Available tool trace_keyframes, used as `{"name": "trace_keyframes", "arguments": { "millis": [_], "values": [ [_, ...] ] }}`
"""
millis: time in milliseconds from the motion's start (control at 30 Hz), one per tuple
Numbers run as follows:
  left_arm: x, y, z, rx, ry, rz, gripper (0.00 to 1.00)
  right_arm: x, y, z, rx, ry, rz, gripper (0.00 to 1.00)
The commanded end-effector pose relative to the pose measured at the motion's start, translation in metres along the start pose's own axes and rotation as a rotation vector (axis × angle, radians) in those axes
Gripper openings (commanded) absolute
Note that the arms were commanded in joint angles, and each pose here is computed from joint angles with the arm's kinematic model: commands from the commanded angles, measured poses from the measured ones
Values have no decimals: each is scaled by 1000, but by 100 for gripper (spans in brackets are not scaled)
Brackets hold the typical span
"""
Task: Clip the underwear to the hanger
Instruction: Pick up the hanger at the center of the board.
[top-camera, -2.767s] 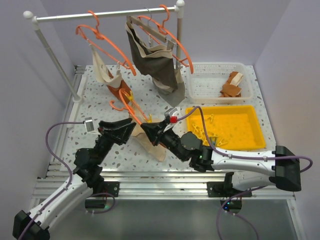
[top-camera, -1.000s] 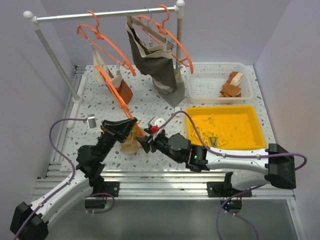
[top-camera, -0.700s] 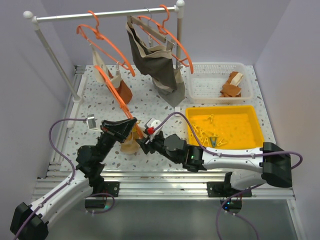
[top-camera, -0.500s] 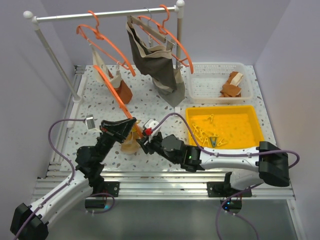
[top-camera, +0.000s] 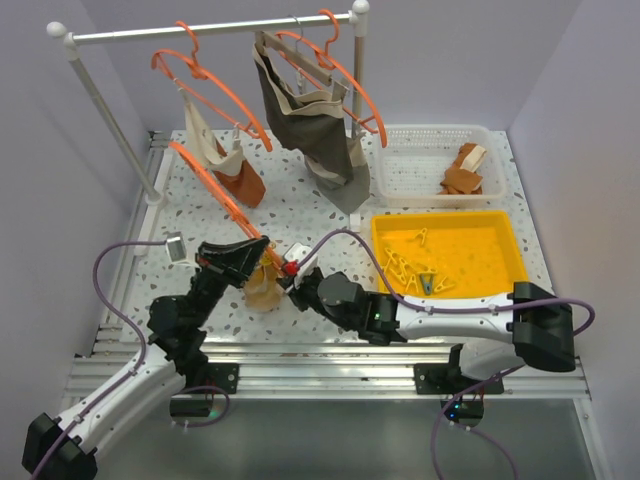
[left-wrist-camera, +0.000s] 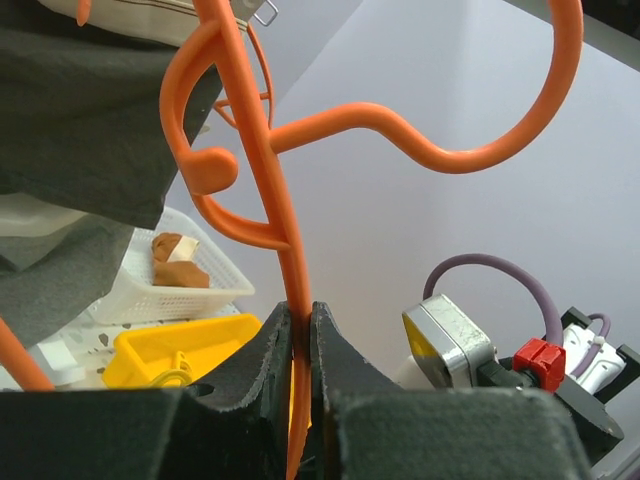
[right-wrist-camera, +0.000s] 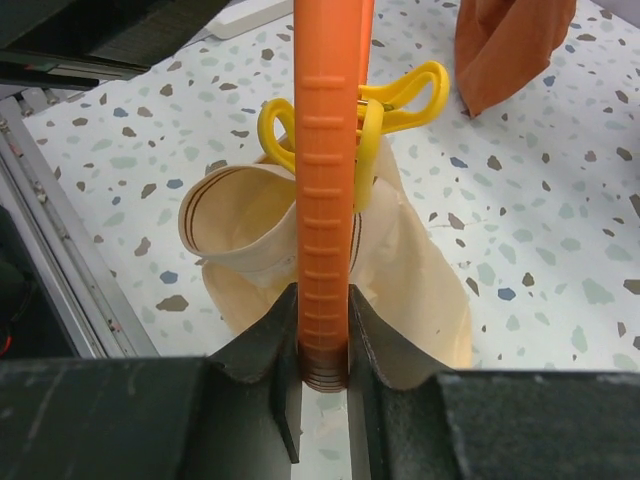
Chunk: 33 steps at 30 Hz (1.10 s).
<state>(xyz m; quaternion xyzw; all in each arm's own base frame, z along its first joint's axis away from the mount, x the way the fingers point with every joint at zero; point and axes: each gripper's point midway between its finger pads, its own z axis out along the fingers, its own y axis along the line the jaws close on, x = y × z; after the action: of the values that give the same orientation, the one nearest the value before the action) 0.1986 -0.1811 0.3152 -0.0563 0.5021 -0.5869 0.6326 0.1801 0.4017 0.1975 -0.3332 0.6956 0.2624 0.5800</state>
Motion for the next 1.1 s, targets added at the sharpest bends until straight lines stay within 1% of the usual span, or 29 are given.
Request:
{"name": "trace_keyframes", "arguments": {
  "millis": [0, 67, 100, 133, 233, 333, 367, 400, 433, 467, 600, 700, 867, 933, 967, 1000, 1033, 1067],
  "values": [
    [-4, 4, -2, -19, -21, 36, 12, -47, -21, -16, 91, -66, 46, 0],
    [-6, 10, -1, -51, -32, 48, 24, -52, -28, -21, 121, -52, 56, 0],
    [-4, 14, -1, -68, -21, 63, 36, -47, -30, -24, 134, -16, 42, 0],
    [-4, 14, 0, -72, -17, 70, 41, -54, -33, -26, 152, -17, 47, 0],
    [1, 21, 3, -103, 14, 97, 52, -59, -43, -33, 199, 4, 58, 0],
    [3, 24, 5, -115, 28, 109, 57, -69, -49, -40, 227, 4, 61, 0],
    [5, 27, 5, -124, 39, 113, 58, -73, -52, -41, 240, 3, 62, 0],
    [6, 29, 6, -133, 48, 124, 59, -63, -57, -46, 265, 61, 32, 0],
    [8, 32, 6, -144, 55, 129, 59, -74, -59, -47, 279, 60, 35, 0],
    [9, 34, 5, -150, 59, 133, 59, -75, -59, -48, 283, 75, 29, 0],
    [6, 38, 1, -169, 45, 157, 60, -69, -62, -58, 288, 152, 12, 0],
    [-2, 40, -1, -195, 25, 187, 60, -64, -67, -63, 312, 180, 12, 0],
    [-10, 41, -2, -215, -9, 217, 60, -60, -63, -70, 281, 191, 51, 0],
    [-9, 49, 0, -245, -1, 239, 60, -54, -64, -74, 286, 236, 37, 0],
    [-9, 51, 0, -254, 1, 244, 60, -49, -70, -76, 335, 258, 34, 0],
    [-8, 54, 0, -264, 3, 252, 60, -44, -72, -79, 344, 288, 21, 0],
    [-8, 55, 0, -267, 2, 252, 60, -42, -72, -80, 344, 289, 25, 0],
    [-7, 56, 0, -267, 3, 253, 60, -40, -66, -80, 307, 296, 33, 0]
  ]
}}
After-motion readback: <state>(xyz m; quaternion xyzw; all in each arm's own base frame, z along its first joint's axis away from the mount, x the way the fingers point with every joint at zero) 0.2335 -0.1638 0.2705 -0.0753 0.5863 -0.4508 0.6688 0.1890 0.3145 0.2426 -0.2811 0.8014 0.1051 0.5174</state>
